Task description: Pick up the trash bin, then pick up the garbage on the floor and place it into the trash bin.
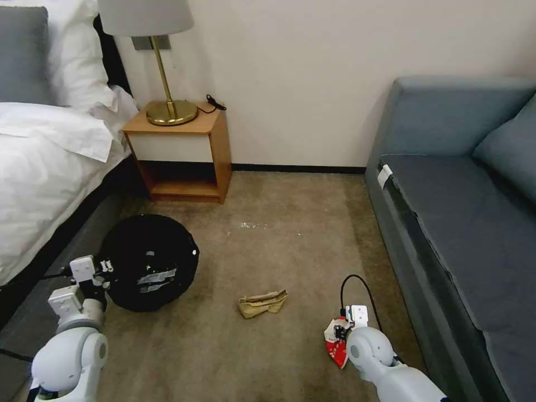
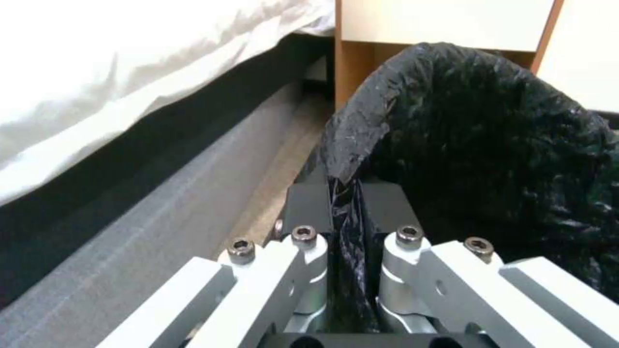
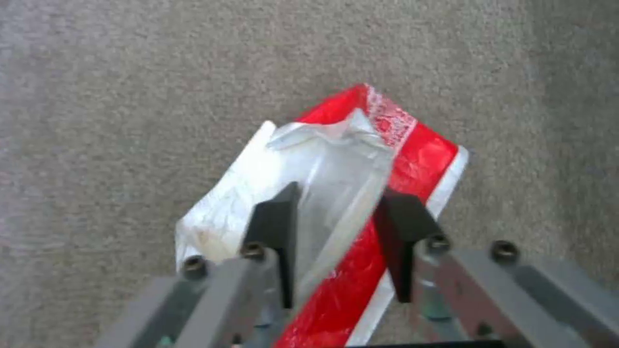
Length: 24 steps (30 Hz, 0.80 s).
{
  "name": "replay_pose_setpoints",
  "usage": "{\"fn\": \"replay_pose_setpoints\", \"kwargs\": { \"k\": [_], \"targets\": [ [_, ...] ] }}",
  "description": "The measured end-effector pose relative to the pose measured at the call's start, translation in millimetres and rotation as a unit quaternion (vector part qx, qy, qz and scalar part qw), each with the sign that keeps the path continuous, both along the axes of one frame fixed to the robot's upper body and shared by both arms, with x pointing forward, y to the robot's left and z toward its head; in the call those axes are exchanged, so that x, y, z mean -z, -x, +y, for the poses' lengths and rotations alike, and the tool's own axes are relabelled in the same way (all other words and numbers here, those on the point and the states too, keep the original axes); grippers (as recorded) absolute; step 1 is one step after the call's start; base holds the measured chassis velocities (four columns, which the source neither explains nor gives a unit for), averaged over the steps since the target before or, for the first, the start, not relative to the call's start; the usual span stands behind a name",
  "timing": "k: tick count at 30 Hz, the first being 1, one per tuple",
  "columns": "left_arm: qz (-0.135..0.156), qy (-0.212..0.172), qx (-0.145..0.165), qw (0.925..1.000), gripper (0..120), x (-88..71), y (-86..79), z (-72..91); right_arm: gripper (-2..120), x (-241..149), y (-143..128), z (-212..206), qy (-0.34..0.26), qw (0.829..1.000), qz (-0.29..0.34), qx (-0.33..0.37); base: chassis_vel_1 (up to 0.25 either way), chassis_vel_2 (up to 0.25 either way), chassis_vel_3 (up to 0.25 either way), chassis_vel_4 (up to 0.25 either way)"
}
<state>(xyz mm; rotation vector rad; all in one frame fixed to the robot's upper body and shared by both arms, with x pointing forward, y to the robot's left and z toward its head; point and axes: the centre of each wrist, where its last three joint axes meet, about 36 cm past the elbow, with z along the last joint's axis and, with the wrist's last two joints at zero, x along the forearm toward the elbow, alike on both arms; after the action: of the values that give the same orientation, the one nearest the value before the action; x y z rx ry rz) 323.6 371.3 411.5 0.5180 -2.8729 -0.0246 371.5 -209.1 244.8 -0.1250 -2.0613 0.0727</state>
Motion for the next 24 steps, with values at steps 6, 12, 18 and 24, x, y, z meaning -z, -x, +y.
{"fn": "replay_pose_setpoints", "kwargs": {
  "k": [6,12,18,24],
  "targets": [
    [0.001,0.000,0.002,1.0000,6,0.6,-0.4,-2.0,2,2,3,3,0.009,1.000,-0.015,-0.012,0.000,0.000,0.000,0.000],
    [0.009,-0.007,0.004,0.9999,6,5.1,3.1,-5.4,0,-4,13,25,-0.014,0.990,-0.131,-0.059,0.000,0.000,0.000,0.000],
    [0.011,-0.013,0.007,0.9998,6,7.1,5.3,-12.3,0,-46,-3,79,-0.119,0.944,-0.275,-0.136,0.000,0.000,0.000,0.000],
    [0.012,-0.015,0.017,0.9997,6,7.9,10.7,-19.0,0,-80,-24,140,-0.240,0.863,-0.379,-0.233,0.000,0.000,0.000,0.000]
  ]
}}
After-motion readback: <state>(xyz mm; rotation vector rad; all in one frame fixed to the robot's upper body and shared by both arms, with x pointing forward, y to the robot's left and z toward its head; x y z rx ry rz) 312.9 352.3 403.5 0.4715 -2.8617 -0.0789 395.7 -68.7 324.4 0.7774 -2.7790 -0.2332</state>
